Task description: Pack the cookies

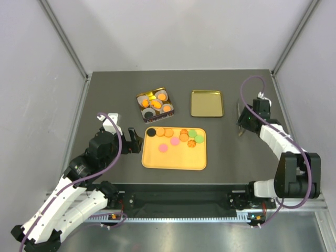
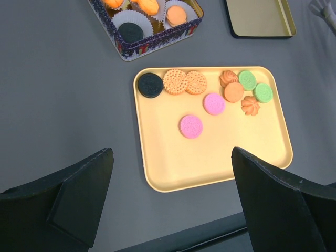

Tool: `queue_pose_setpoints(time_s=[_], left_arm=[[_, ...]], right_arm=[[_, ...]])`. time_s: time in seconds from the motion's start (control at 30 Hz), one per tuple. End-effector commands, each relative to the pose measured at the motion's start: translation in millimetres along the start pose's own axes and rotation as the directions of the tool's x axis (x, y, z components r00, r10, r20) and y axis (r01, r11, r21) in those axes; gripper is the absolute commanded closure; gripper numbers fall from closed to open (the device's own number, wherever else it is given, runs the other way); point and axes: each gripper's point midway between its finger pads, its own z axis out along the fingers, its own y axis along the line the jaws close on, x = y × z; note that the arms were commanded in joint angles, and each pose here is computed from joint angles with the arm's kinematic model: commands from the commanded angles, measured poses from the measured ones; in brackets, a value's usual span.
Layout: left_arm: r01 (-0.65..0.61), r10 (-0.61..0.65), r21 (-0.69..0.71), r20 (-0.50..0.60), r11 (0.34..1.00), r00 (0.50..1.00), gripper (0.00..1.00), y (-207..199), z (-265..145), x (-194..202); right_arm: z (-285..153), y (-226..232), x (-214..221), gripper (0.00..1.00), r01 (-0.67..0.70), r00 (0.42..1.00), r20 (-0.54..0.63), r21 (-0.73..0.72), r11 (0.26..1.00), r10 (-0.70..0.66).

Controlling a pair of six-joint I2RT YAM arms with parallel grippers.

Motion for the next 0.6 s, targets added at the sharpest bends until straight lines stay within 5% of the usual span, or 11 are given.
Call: queue_pose_setpoints(time_s=[0.0, 0.17, 0.37, 0.57], left_arm=[[-0.01, 0.01, 0.012, 0.017, 1.0, 1.0, 0.01, -3.0, 2.3, -3.9], [-0.012, 0.012, 0.009, 0.009, 1.0, 1.0, 0.01, -2.8, 4.0, -2.5], [-0.015, 0.015, 0.004, -0.002, 1.0, 1.0, 0.01, -2.6, 6.4, -0.6], [-0.016, 0.016, -0.001, -0.005, 1.0, 1.0, 0.01, -1.9, 7.0, 0.0]], right_arm=[[8.0, -0.7, -7.5, 0.48, -0.018, 0.999, 0.042, -0.012, 1.0, 0.018], [11.3, -8.3, 9.1, 0.43, -0.019, 1.0, 0.005, 0.001, 1.0, 0.019], [7.9, -10.5, 20.0, 0.23, -0.017, 1.0, -0.017, -0.015, 1.0, 0.017], [-14.9, -4.2, -4.6, 0.23, -0.003, 0.999, 0.045, -0.026, 1.0, 0.004]])
